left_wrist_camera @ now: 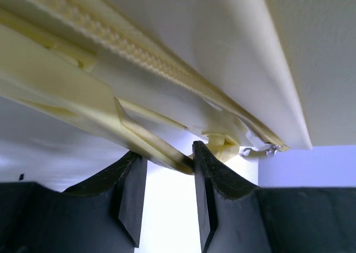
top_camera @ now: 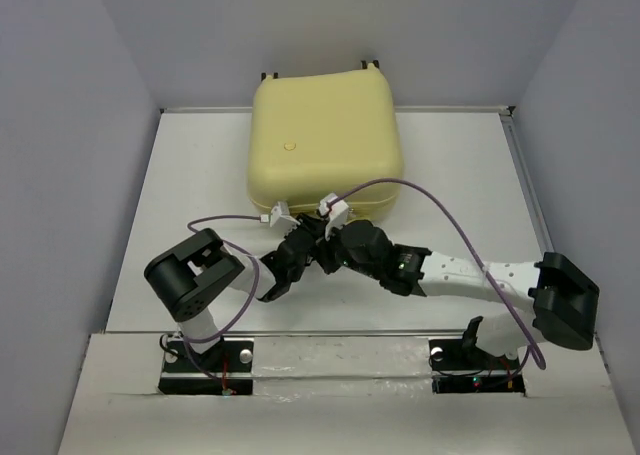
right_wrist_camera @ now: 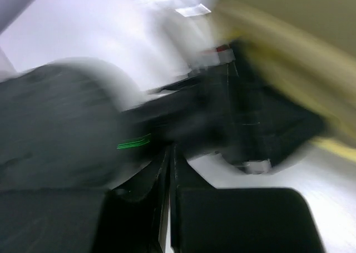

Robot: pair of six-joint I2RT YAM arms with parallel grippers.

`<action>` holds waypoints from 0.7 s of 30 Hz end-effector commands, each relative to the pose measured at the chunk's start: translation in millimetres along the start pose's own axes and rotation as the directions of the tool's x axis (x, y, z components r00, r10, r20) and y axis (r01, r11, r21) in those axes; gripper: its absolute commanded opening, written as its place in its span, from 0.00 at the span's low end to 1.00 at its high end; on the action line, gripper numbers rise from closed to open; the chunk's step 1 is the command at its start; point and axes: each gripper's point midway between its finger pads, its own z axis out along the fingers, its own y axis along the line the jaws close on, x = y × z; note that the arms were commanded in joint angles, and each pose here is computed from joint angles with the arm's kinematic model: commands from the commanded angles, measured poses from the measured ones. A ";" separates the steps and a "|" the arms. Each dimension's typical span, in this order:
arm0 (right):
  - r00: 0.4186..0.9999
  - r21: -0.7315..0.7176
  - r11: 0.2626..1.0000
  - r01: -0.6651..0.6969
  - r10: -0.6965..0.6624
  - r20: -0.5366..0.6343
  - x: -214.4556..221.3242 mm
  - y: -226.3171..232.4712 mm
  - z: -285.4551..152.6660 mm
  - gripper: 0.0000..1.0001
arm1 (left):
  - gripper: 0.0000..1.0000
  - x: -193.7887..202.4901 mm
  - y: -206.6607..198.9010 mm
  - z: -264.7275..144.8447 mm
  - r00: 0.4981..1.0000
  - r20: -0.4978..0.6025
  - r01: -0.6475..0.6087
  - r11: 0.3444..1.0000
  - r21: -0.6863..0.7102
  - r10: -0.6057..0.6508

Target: Pack the luggage

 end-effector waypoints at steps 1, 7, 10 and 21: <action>1.000 -0.192 0.981 -0.006 0.002 -0.018 -1.5 60.9 -19.6 0.07 | 0.06 44.6 -104.1 -26.9 0.974 -0.199 -0.023 0.919 0.394 0.110; 0.999 -0.050 0.998 -0.029 0.028 -0.017 16.3 16.5 -42.9 0.07 | 0.37 31.3 -80.9 -46.3 0.969 -0.180 -0.097 0.934 0.344 0.167; 0.998 0.071 0.995 -0.065 0.062 0.032 7.7 -21.0 -57.1 0.07 | 0.70 13.2 -67.2 -63.0 0.970 -0.142 -0.147 0.942 0.303 0.198; 0.943 0.330 0.907 -0.262 0.168 0.286 -93.3 -157.0 -96.0 0.47 | 0.93 -156.2 -100.4 -120.3 0.894 0.196 -0.404 0.914 -0.033 0.402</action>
